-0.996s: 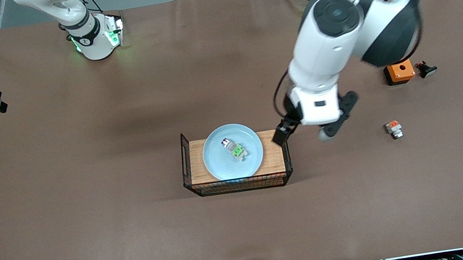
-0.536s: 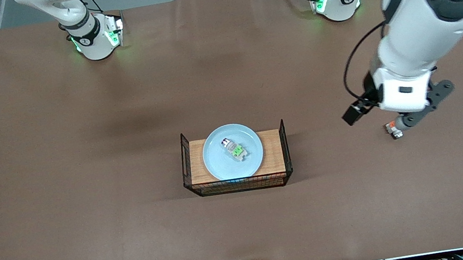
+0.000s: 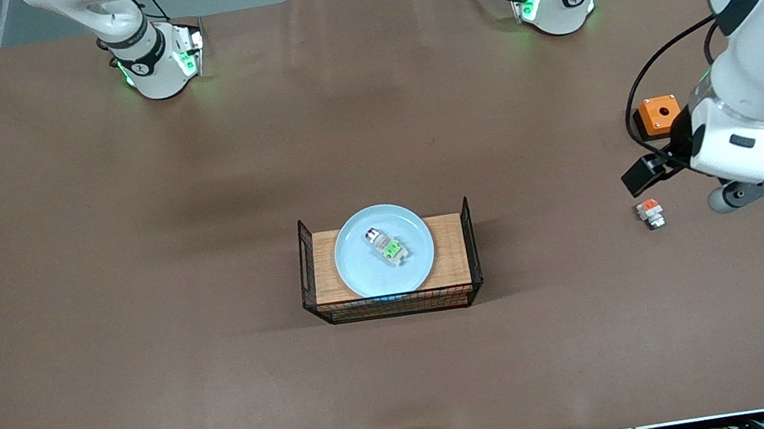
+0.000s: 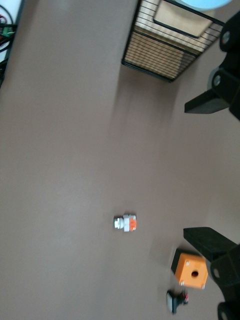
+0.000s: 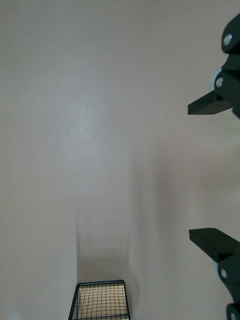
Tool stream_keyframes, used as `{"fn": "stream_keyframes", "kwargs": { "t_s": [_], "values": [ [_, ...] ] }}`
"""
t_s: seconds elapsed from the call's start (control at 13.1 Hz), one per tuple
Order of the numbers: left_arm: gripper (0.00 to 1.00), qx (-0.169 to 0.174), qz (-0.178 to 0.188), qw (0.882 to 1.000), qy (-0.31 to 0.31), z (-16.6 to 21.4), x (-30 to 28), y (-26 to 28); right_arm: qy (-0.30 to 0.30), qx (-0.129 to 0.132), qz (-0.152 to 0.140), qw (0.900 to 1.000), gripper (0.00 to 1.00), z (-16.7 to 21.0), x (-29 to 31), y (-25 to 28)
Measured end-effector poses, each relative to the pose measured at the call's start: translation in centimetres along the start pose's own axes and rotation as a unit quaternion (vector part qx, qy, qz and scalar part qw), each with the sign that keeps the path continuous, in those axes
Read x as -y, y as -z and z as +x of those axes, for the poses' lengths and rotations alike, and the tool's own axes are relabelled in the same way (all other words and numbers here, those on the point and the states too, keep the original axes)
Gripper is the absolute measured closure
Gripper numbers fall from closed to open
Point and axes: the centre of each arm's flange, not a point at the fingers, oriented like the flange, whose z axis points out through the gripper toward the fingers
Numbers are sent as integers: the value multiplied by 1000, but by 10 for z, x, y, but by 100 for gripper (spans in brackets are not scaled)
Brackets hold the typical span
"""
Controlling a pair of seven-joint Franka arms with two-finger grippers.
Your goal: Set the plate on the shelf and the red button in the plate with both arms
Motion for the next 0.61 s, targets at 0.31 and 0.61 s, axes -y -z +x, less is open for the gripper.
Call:
{"fn": "stream_keyframes", "kwargs": {
  "t_s": [0.31,0.61],
  "values": [
    [0,4,15,999,-51,-7,44,32,0,1,0,1000,0,0,0,0],
    [0,6,19,998,-60,-7,77,37,0,1,0,1000,0,0,0,0]
  ]
}}
